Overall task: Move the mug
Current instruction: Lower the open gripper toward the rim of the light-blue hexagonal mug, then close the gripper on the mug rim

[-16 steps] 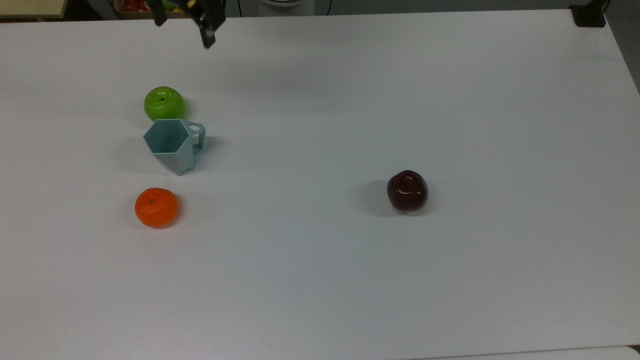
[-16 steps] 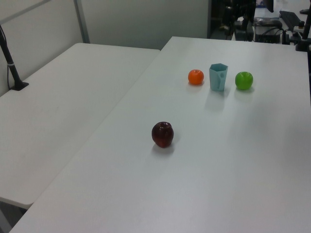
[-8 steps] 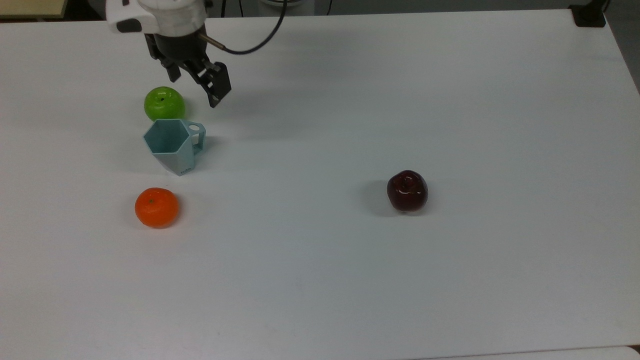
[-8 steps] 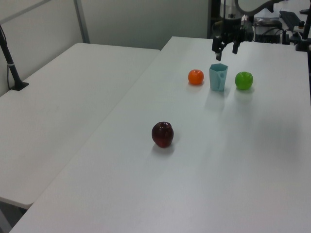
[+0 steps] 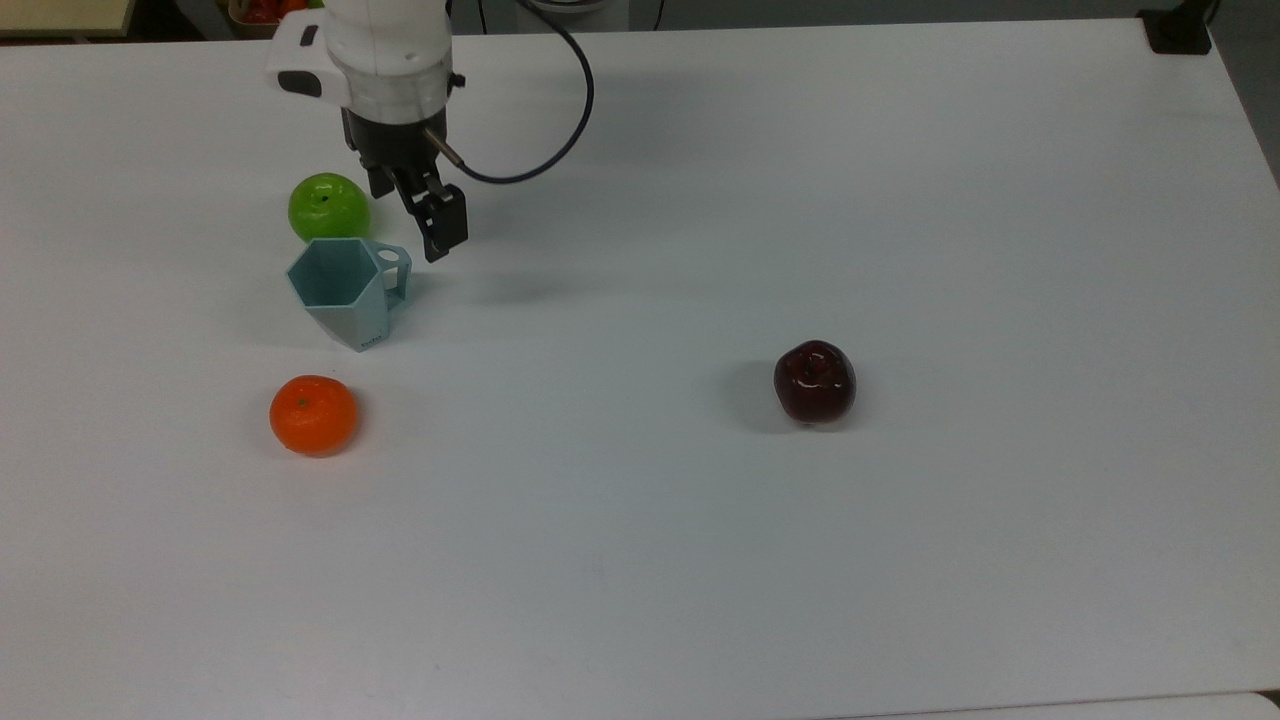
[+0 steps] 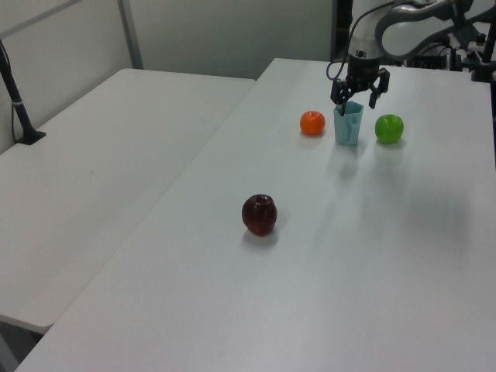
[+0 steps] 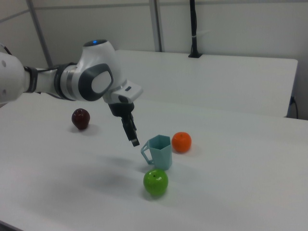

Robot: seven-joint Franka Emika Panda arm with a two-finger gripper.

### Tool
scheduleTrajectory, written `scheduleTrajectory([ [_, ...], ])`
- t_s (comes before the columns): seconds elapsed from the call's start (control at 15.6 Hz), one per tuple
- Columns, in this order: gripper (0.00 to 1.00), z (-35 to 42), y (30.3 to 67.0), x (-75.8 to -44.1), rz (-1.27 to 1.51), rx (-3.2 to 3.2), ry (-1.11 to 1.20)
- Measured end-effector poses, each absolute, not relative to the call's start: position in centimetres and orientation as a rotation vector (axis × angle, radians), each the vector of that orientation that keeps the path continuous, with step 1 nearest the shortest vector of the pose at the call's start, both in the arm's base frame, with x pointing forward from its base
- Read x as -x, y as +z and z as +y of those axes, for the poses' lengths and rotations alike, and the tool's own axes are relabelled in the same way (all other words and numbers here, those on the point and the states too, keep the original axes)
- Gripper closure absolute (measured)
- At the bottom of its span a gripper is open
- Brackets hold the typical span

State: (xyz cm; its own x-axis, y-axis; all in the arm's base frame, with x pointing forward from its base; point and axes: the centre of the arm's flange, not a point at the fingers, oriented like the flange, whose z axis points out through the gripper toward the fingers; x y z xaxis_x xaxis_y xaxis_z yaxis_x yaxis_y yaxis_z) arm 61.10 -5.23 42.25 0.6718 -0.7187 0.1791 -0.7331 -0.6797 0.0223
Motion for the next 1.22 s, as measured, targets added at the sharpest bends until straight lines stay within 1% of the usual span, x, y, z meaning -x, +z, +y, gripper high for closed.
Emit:
scheduleTrajectory([
  [0.39,0.07,-3.2,36.2,-61.6,-1.263,-2.654,0.300],
  [0.51,0.10,-3.1,35.2,-61.9,-1.268,-2.655,0.316],
  [0.58,0.13,-3.2,35.0,-62.0,-1.275,-2.655,0.325],
  [0.64,0.13,-3.3,35.0,-62.1,-1.282,-2.652,0.330],
  [0.71,0.18,-3.4,35.1,-62.1,-1.283,-2.650,0.335],
  [0.9,0.26,-3.7,35.3,-62.2,-1.277,-2.643,0.345],
  [0.96,0.26,-3.8,35.3,-62.2,-1.278,-2.641,0.347],
  [1.03,0.31,-3.9,35.3,-62.2,-1.277,-2.639,0.349],
  [1.09,0.34,-4.1,35.4,-62.1,-1.276,-2.637,0.351],
  [1.16,0.35,-4.2,35.4,-62.1,-1.274,-2.635,0.352],
  [1.22,0.44,-4.2,35.4,-62.1,-1.273,-2.634,0.354],
])
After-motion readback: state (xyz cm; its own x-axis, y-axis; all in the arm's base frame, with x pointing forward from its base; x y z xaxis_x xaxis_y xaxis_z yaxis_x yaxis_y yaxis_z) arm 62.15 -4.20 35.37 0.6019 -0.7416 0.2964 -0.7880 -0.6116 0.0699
